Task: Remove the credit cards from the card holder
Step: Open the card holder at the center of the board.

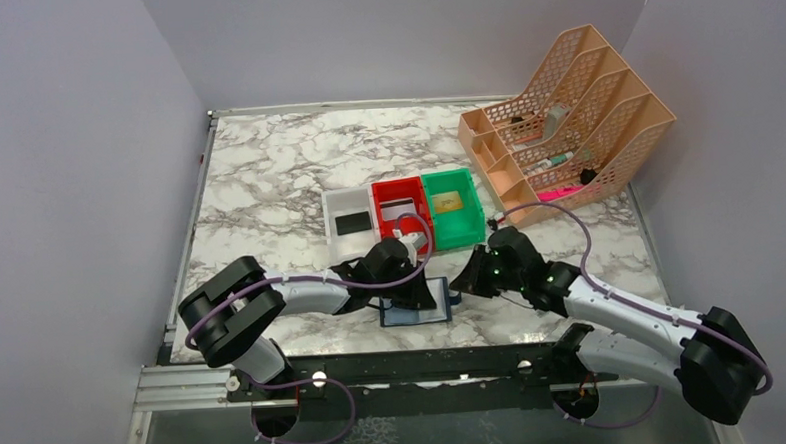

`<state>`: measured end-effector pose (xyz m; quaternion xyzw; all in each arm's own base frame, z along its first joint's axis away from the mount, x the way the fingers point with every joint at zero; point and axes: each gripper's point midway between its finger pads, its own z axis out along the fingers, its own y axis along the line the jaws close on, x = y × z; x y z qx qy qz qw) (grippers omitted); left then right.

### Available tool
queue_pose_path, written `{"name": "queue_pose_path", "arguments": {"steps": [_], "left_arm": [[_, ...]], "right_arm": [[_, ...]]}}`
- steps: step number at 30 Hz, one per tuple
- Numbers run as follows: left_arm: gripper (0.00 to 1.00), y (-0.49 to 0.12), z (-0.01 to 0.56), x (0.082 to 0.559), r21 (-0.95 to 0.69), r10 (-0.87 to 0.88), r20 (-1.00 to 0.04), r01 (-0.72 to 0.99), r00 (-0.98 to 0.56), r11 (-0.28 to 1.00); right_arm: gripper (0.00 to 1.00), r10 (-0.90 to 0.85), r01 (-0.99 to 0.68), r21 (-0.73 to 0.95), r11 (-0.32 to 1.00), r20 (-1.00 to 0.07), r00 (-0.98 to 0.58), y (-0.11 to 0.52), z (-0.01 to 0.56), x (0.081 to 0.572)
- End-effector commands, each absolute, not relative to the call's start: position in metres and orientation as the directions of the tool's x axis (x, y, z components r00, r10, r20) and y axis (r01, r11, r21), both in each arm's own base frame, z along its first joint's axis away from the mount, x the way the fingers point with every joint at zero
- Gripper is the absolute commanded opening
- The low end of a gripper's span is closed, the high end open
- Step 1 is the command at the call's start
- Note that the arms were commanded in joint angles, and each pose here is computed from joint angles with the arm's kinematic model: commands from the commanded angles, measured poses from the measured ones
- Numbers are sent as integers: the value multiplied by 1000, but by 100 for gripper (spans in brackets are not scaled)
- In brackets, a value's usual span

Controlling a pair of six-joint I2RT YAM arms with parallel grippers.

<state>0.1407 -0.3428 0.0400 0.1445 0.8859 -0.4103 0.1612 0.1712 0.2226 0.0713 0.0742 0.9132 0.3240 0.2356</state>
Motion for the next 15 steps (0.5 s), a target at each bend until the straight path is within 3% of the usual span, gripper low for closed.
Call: {"name": "queue_pose_path", "arguments": {"steps": [1, 8, 15], "left_arm": [[16, -337, 38, 140, -661, 122, -423, 398, -898, 636], [16, -335, 39, 143, -639, 130, -433, 405, -892, 654], [19, -323, 54, 156, -559, 134, -494, 432, -859, 708]], "right_arm": [[13, 229, -138, 697, 703, -406, -885, 252, 97, 178], [12, 113, -178, 724, 667, -334, -936, 276, 77, 171], [9, 96, -63, 595, 801, -231, -968, 252, 16, 162]]}}
